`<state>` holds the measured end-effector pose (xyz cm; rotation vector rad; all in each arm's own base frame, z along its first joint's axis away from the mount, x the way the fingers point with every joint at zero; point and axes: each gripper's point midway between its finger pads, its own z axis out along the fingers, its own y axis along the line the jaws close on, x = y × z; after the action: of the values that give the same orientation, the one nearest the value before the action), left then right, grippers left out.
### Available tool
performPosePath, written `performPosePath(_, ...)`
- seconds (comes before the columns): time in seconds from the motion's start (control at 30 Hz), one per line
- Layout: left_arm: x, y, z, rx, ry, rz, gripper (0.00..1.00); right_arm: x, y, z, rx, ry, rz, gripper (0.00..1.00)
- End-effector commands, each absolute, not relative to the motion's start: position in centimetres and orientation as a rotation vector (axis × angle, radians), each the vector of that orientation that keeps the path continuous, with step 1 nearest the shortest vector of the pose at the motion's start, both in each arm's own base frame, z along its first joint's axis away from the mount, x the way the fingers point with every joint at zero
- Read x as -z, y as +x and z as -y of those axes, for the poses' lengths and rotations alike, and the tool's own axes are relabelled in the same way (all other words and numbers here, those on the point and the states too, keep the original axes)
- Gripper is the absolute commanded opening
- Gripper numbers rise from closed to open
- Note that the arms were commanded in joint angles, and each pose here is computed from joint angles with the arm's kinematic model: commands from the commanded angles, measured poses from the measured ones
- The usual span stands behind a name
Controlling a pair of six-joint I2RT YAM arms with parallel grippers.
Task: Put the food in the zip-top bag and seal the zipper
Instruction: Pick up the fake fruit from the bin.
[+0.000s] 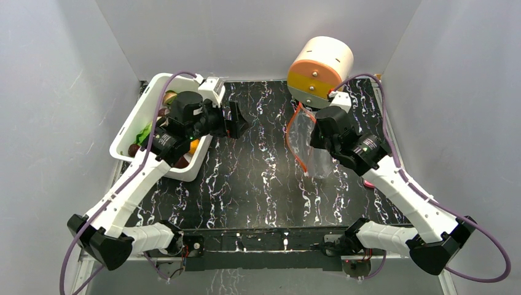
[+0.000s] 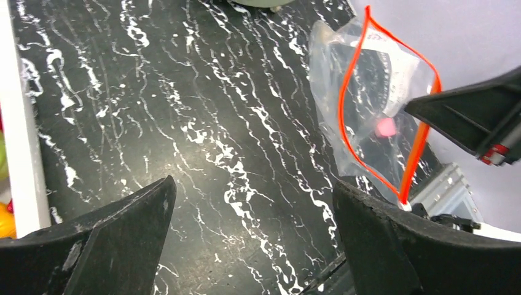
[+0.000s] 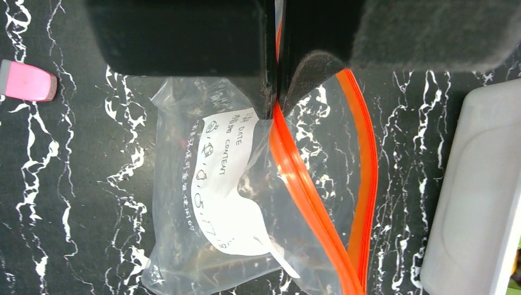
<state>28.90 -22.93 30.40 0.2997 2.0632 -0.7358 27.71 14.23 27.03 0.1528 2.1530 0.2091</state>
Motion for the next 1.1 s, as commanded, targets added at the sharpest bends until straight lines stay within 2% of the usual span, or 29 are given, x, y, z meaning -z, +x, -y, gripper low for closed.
performPosePath(0.0, -28.4, 30.1, 20.8, 0.571, 0.226, -2.136, 0.98, -28.5, 28.7, -16.2, -0.331, 0.14, -2.088, 0.0)
performPosePath(0.17, -27.2, 32.4, 17.4, 0.384, 0.112, -2.117, 0.97, -24.4, 27.9, -19.9, -0.532, 0.081, -2.157, 0.0)
performPosePath(0.4, -24.7, 36.0, 11.3, 0.127, -0.079, -2.166, 0.93, -23.9, 26.9, -23.6, -0.802, 0.056, -2.141, 0.0)
performPosePath(0.5, -23.9, 37.4, 8.2, 0.096, -0.186, -2.182, 0.86, -23.9, 26.9, -23.6, -0.802, 0.05, -2.14, 0.0)
performPosePath(0.67, -22.8, 40.2, 3.6, 0.015, -0.345, -2.173, 0.67, -24.2, 26.9, -23.4, -0.795, 0.034, -2.126, 0.0)
performPosePath(0.9, -20.1, 42.8, -1.5, -0.073, -0.482, -2.164, 0.63, -24.2, 26.4, -23.2, -0.794, 0.023, -2.136, 0.0)
performPosePath(0.97, -19.3, 43.4, -2.1, -0.066, -0.511, -2.172, 0.66, -24.2, 26.3, -23.2, -0.806, 0.034, -2.135, 0.0)
performPosePath(1.07, -18.0, 44.3, -2.7, -0.066, -0.529, -2.185, 0.66, -24.3, 26.2, -23.3, -0.816, 0.036, -2.14, 0.0)
